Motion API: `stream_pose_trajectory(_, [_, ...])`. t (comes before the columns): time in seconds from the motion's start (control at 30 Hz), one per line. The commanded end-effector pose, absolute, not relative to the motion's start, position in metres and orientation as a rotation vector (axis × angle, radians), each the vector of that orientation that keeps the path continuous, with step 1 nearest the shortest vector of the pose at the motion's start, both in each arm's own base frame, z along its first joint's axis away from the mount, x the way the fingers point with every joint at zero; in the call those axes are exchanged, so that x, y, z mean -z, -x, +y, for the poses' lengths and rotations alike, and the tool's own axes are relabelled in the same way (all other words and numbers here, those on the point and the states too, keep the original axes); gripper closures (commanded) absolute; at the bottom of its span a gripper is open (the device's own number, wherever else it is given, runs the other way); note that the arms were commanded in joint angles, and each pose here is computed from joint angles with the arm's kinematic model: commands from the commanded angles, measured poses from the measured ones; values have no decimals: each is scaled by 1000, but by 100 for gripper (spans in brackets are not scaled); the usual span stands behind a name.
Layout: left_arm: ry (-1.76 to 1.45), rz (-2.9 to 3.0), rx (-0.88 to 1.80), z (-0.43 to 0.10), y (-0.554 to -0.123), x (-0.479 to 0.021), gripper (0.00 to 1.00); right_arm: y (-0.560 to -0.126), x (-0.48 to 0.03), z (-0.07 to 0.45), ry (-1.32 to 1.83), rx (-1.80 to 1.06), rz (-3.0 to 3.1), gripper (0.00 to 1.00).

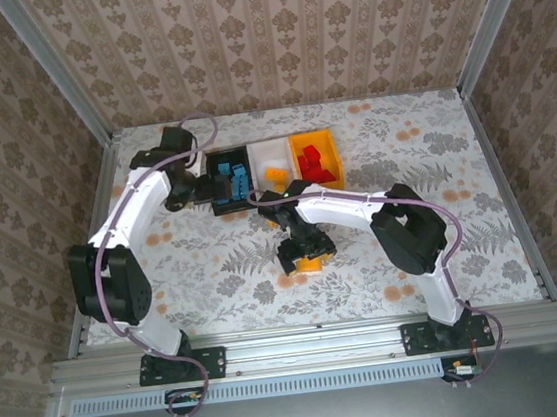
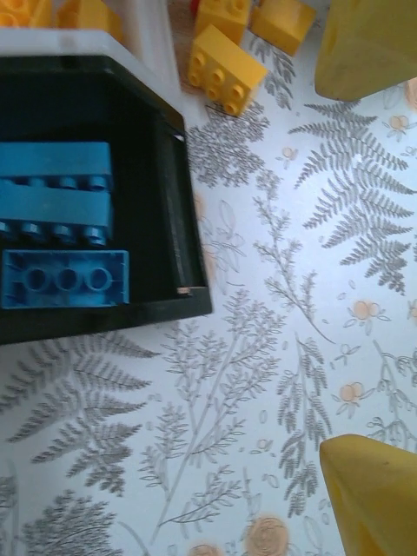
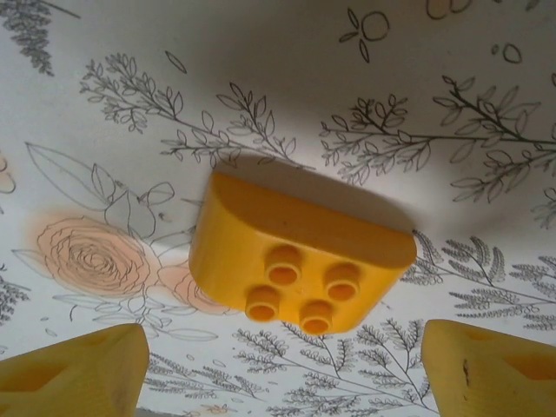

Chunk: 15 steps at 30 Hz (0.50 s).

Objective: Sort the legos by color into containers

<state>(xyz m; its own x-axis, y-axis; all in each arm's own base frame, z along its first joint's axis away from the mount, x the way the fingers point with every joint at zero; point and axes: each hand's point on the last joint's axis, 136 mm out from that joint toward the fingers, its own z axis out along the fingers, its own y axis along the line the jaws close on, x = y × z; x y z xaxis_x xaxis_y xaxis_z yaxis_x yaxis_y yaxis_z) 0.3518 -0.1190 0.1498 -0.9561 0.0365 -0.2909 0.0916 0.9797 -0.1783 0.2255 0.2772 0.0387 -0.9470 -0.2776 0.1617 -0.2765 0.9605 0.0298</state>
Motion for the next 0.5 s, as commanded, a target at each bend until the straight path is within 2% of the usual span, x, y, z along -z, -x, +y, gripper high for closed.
stream_pose_trajectory(0.0, [-95, 2828, 274, -113, -346, -152, 0, -227, -34, 273, -396, -59, -2924, 17])
stream_pose_trajectory(0.37, [-114, 2806, 237, -106, -341, -169, 0, -232, -18, 265, -188, -166, -2944, 20])
stream_pose_trajectory(0.47, [-120, 2818, 235, -107, -339, -167, 0, -228, -12, 266, -166, -149, -2934, 26])
